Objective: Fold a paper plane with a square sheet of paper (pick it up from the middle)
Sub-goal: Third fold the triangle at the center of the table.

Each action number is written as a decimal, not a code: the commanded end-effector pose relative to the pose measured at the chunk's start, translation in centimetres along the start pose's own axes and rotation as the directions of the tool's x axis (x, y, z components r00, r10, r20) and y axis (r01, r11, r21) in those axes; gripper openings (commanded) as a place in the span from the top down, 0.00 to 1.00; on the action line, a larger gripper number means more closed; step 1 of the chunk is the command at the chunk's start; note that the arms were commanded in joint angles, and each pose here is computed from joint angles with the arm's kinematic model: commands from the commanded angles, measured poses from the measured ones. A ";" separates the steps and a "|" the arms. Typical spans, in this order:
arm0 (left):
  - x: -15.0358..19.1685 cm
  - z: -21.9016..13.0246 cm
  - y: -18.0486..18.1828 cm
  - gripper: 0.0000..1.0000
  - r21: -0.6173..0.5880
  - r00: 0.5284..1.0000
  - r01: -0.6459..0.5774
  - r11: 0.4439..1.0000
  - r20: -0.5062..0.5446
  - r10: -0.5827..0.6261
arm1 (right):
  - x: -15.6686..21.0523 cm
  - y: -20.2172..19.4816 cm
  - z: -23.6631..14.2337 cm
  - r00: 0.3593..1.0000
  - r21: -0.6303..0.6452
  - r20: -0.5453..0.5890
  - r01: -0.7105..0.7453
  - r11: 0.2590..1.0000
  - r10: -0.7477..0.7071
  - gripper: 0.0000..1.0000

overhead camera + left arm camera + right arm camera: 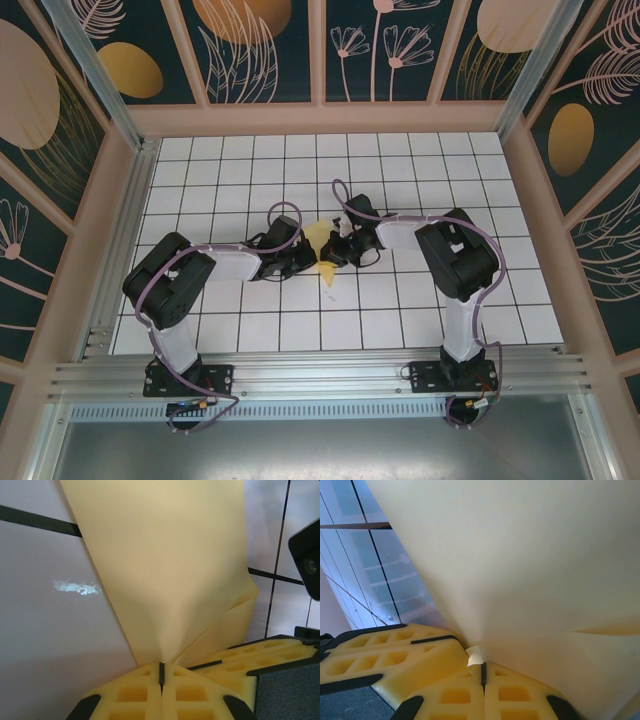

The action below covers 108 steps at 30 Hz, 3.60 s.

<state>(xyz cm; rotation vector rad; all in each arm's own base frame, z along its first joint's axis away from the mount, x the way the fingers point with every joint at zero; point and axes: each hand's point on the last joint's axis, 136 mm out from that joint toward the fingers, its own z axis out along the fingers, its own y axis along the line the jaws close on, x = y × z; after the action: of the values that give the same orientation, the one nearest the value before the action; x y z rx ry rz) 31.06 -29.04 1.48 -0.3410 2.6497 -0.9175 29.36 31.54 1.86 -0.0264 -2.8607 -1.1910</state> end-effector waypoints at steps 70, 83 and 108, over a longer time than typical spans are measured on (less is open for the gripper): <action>0.4 0.6 3.5 1.00 -0.154 1.000 0.027 0.988 0.006 -0.026 | 5.7 -1.6 0.4 0.987 0.007 -0.104 0.124 0.992 -0.123 0.97; 0.0 0.5 3.0 1.00 -0.152 1.000 0.018 0.988 0.013 -0.016 | 2.8 1.2 -4.0 0.977 0.024 0.084 0.196 0.980 -0.197 0.89; -2.6 -1.2 1.1 0.91 -0.160 0.994 -0.007 0.987 0.108 0.025 | 3.1 -4.1 -0.9 0.997 0.153 0.012 0.067 0.986 -0.070 0.93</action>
<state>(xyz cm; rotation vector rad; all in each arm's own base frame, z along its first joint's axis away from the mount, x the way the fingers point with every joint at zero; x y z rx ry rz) 32.11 -28.29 1.52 -0.3756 2.6540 -0.7823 26.55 29.30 1.69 0.1310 -2.9731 -1.1150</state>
